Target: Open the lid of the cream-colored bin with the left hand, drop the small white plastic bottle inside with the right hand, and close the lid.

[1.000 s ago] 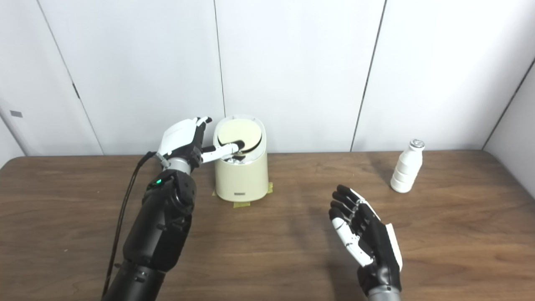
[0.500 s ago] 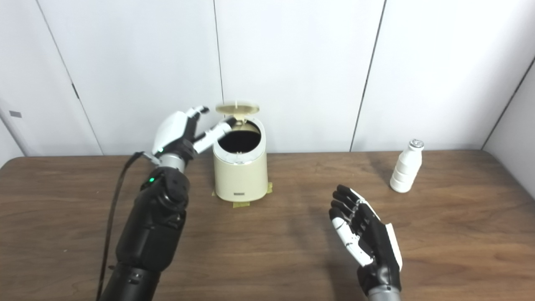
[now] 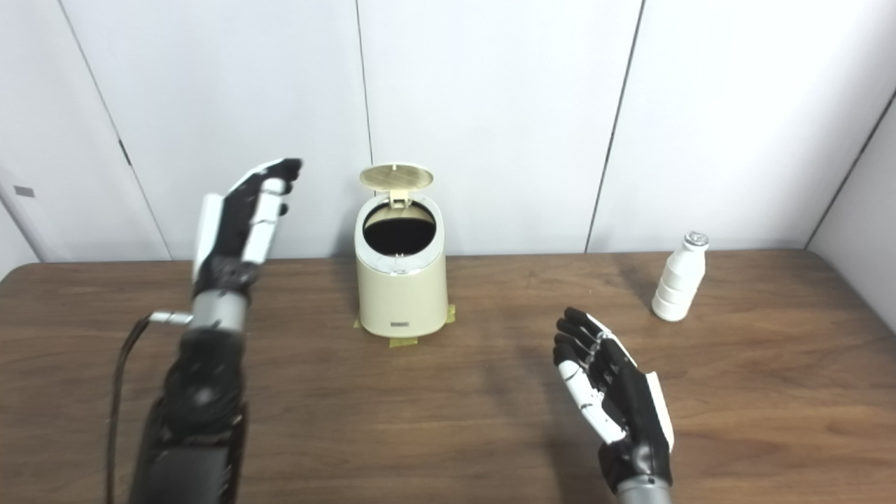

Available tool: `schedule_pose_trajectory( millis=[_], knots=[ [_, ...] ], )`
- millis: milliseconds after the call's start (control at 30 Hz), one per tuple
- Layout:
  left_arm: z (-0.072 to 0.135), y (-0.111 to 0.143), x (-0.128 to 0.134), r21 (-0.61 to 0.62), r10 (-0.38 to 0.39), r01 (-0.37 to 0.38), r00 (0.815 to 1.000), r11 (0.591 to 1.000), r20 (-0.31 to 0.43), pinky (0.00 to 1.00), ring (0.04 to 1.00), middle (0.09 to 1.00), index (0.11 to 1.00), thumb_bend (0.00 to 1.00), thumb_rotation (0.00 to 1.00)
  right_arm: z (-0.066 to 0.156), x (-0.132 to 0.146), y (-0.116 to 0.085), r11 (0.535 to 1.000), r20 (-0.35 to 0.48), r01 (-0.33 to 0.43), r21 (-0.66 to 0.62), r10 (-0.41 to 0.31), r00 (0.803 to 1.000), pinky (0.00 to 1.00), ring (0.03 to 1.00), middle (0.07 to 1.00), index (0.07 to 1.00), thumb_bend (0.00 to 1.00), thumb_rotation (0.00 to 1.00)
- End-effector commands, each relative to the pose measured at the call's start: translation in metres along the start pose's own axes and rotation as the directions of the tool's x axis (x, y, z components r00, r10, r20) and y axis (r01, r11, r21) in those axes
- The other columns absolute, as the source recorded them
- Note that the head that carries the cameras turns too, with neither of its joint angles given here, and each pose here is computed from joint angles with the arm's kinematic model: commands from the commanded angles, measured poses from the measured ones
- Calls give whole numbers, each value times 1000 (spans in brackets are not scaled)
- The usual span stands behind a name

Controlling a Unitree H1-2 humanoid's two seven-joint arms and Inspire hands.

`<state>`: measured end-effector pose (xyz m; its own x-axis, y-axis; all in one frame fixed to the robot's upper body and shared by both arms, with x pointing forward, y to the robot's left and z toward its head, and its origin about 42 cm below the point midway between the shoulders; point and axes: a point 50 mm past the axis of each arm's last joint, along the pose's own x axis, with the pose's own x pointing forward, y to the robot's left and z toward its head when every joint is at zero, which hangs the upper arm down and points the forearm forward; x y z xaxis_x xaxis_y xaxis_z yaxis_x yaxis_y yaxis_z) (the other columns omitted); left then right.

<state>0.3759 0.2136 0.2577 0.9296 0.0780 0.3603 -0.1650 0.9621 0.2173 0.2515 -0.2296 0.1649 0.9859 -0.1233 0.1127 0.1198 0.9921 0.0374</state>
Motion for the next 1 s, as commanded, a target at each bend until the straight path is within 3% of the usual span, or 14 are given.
schedule_pose_trajectory(
  millis=[0,133,400,667,767,967],
  knots=[
    [15,12,-2,-77,-16,24,995,997,103,761,813,804,791,234,950,18,6,1,1000,93,1,-1,-1,996,738,804,802,796,180,439],
    [-1,30,-37,-141,-37,50,995,989,96,738,779,777,761,246,856,19,7,0,1000,95,7,-2,-7,995,734,801,802,796,183,428],
    [-32,48,-96,-197,-10,12,1000,980,11,784,807,806,787,250,802,19,8,1,1000,94,15,4,-15,995,739,803,802,787,186,369],
    [-48,46,-122,-206,-18,14,1000,978,-18,754,795,797,778,205,796,23,10,-1,1000,129,6,13,-7,992,738,799,795,779,193,382],
    [-51,45,-127,-209,-22,16,999,978,-25,771,800,801,781,193,803,28,13,-5,1000,175,21,-10,-19,984,707,774,776,768,212,323],
    [-55,47,-135,-211,-8,1,999,978,-35,759,801,799,782,182,764,47,32,-30,995,296,71,-68,-47,954,743,795,806,799,242,432]
  ],
)
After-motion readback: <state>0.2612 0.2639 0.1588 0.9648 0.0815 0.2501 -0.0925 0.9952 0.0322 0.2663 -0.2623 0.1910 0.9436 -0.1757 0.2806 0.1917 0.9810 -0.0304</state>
